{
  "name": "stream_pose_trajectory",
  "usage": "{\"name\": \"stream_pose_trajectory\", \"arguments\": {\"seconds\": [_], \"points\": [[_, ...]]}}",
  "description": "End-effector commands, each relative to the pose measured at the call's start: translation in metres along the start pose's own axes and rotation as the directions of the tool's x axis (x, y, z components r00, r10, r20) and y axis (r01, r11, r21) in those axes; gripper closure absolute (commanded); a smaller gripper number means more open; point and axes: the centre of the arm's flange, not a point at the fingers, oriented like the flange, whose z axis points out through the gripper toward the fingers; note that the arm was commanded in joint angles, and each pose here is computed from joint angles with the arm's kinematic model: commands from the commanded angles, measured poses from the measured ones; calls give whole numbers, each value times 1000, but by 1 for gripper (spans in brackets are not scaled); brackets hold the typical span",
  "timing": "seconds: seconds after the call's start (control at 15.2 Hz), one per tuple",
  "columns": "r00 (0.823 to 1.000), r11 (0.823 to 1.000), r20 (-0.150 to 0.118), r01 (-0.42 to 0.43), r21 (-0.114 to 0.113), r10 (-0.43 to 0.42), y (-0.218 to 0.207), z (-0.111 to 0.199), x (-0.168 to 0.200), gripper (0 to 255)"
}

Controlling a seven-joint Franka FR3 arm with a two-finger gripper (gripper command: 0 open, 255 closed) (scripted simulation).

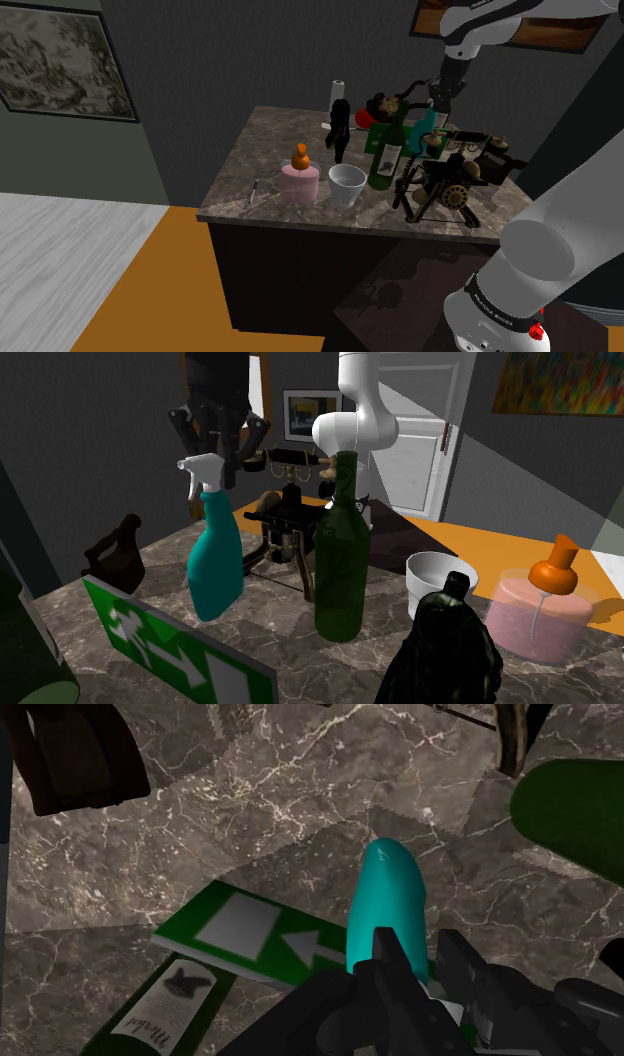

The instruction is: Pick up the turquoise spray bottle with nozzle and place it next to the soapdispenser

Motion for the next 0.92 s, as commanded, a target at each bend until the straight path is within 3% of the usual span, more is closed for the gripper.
{"name": "stream_pose_trajectory", "arguments": {"seconds": [0.0,0.86], "points": [[1000,1000,0,0,0,0,1,-11,1,255],[1000,1000,0,0,0,0,7,-79,6,255]]}}
